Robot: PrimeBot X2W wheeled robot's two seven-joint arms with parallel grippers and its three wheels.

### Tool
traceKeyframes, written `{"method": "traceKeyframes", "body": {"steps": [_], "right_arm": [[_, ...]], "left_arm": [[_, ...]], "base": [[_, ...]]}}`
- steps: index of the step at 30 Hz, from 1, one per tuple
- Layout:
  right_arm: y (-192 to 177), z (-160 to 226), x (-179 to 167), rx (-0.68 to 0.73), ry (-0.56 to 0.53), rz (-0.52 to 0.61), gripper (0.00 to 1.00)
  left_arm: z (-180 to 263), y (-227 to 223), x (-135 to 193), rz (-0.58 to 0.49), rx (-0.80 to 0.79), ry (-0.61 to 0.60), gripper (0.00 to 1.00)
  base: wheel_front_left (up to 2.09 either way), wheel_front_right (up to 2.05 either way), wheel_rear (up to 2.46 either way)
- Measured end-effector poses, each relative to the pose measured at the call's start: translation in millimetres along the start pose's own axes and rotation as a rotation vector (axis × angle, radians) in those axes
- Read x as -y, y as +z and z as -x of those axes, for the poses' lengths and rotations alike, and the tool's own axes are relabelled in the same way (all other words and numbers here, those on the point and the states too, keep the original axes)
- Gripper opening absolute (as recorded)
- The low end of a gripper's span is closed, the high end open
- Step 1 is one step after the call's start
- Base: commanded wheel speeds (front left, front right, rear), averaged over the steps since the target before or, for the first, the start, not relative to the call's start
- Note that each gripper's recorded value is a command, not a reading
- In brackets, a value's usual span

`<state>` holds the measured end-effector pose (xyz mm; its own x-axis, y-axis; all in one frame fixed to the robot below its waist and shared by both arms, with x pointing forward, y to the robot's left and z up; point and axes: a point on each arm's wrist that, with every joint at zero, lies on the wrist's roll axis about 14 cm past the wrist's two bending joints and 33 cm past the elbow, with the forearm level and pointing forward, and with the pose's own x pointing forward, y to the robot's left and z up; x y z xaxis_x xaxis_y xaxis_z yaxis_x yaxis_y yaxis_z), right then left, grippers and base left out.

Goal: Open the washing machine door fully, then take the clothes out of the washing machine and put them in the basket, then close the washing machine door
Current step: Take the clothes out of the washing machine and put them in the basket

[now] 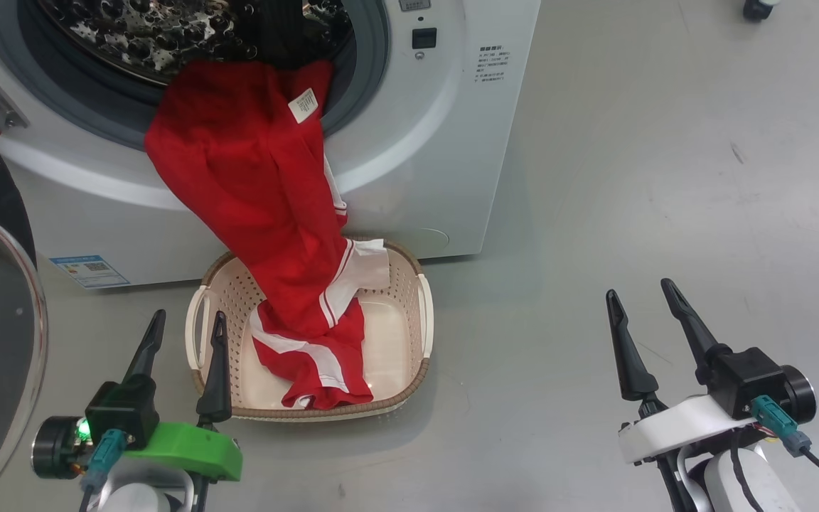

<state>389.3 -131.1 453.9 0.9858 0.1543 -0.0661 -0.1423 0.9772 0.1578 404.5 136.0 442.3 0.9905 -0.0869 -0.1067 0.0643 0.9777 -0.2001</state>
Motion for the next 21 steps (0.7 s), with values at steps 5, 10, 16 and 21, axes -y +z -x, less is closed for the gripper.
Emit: {"method": "traceKeyframes", "body": {"steps": [5, 10, 16, 21], "right_arm": [[-1.7, -1.0, 0.1, -0.004, 0.0, -0.002, 1.0], [-5.4, -2.2, 0.3, -0.014, -0.001, -0.006, 1.0], [-9.6, -7.5, 4.0, -0.023, -0.009, -0.009, 1.0], [-16.5, -13.1, 8.9, -0.039, -0.021, -0.013, 1.0]], "left_arm": [[-2.2, -2.5, 0.4, 0.003, -0.005, -0.001, 1.0], [-6.2, -12.9, 1.7, 0.01, -0.037, -0.005, 1.0], [-23.9, -34.4, 5.6, 0.039, -0.123, -0.015, 1.0], [-48.5, -47.5, 15.5, 0.055, -0.176, -0.049, 1.0]], "base": [[0.0, 0.0, 0.0], [0.0, 0.0, 0.0], [0.0, 0.0, 0.0], [0.0, 0.0, 0.0]]}}
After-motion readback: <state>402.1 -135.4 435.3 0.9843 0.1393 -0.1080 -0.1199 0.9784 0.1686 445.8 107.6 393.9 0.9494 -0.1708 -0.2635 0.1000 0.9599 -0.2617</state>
